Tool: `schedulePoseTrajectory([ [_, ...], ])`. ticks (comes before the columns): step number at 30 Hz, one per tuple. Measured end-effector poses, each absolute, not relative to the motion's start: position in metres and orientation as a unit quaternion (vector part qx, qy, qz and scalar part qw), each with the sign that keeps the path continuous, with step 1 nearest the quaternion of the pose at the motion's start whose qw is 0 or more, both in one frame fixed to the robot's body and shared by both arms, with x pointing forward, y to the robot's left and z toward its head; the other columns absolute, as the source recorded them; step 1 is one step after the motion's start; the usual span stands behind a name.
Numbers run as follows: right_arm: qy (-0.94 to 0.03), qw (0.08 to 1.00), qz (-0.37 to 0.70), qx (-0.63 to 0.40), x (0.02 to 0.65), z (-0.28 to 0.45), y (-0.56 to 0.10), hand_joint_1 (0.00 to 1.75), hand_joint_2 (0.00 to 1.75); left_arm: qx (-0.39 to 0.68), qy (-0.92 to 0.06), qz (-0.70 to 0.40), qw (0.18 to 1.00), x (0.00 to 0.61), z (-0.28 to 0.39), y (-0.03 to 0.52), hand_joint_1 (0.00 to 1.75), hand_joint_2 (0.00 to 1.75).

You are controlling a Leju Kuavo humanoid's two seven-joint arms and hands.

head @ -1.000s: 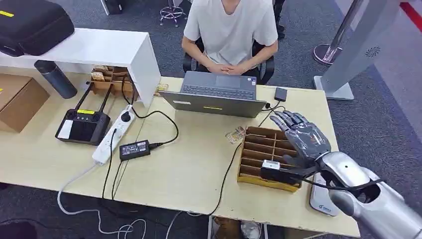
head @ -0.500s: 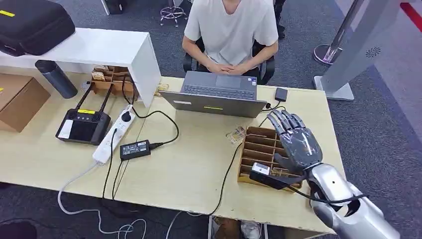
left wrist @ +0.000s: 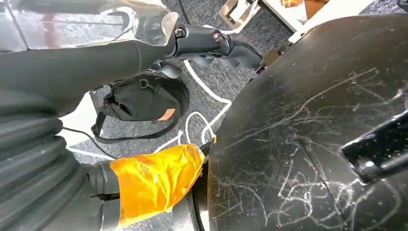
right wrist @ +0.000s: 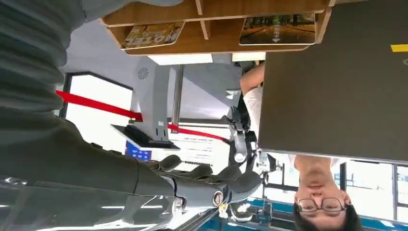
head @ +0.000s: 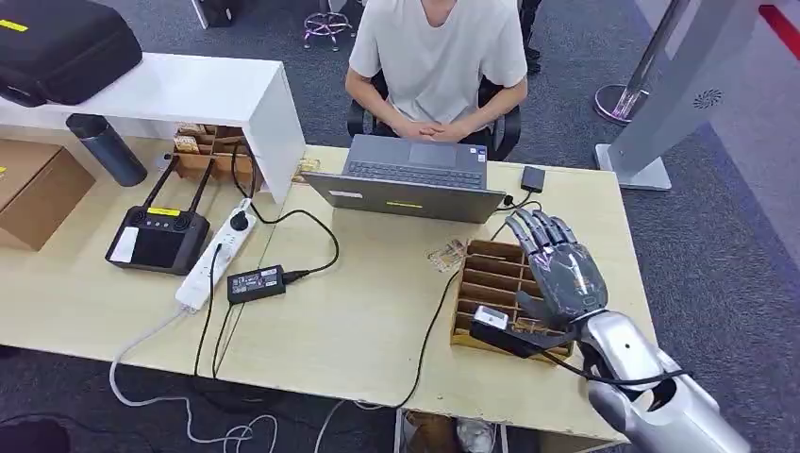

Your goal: Pass the card to the sensor for recognition and then transmit it.

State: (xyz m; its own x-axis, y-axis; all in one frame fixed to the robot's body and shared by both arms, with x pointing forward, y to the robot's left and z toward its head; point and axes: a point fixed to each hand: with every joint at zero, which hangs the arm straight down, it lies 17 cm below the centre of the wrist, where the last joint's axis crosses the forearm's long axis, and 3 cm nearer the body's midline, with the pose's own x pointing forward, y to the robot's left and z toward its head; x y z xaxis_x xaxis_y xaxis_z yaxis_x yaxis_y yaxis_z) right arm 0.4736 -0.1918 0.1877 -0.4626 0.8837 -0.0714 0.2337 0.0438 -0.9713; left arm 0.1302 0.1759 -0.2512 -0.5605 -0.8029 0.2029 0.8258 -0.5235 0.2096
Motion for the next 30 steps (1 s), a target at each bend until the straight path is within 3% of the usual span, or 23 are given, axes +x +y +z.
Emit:
schedulePoseTrajectory([
  [16, -0.658, 0.298, 0.546, -0.424, 0.473, 0.187, -0.191, 0.0, 1.75, -0.04, -0.142, -0.872, 0.467, 0.13, -0.251, 0.176, 0.0, 1.75],
  [21, -0.542, 0.381, 0.548, -0.51, 0.495, 0.156, -0.262, 0.0, 1.75, -0.1, -0.198, -0.791, 0.571, 0.112, -0.248, 0.158, 0.0, 1.75],
  [30, -0.508, 0.404, 0.546, -0.53, 0.5, 0.145, -0.299, 0.0, 1.75, -0.107, -0.205, -0.746, 0.625, 0.108, -0.249, 0.159, 0.0, 1.75],
])
